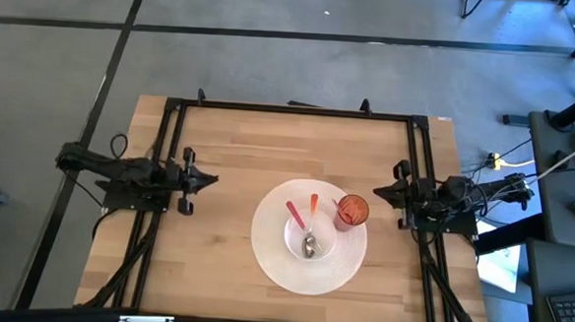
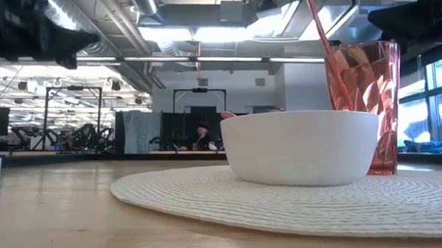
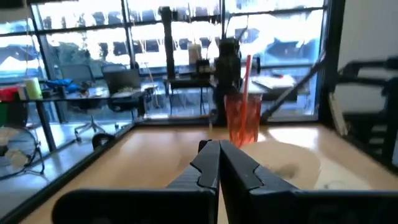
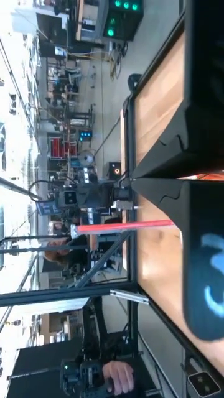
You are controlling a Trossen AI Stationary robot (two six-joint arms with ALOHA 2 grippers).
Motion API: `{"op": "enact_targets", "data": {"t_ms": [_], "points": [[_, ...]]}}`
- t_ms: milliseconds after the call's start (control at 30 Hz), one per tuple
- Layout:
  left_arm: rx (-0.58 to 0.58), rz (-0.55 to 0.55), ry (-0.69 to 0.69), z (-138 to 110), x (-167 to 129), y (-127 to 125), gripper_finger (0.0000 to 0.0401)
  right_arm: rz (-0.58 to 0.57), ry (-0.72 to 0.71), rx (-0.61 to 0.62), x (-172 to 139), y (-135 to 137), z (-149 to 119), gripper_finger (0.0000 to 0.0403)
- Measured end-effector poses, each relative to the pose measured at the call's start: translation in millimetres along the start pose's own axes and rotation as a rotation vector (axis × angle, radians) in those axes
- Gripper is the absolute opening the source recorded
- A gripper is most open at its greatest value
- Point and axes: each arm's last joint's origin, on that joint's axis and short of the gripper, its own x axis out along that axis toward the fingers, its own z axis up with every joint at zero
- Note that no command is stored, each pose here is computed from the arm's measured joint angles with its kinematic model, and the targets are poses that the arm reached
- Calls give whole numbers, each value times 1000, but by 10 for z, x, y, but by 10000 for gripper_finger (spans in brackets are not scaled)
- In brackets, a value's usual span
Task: Pick & Place Utensil
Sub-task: Return to Home Position
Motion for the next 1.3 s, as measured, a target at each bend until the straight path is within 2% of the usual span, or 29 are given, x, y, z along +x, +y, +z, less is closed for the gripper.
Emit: {"op": "enact_targets", "data": {"t_ms": [167,267,733,1000,1167,1300], "points": [[-4,46,51,-110,28,37,1,-46,-14,-4,21,-34,-125,0],[-15,28,33,-98,30,61,1,-61,45,13,37,-65,-182,0],[-15,76,47,-114,40,115,1,-72,32,14,45,-128,-169,1],[-12,78,53,-119,43,115,3,-72,27,17,46,-128,-165,34],[-5,78,54,-119,43,115,6,-73,27,102,46,-128,-166,42],[-4,78,54,-119,43,115,3,-73,26,123,45,-127,-166,43]]}}
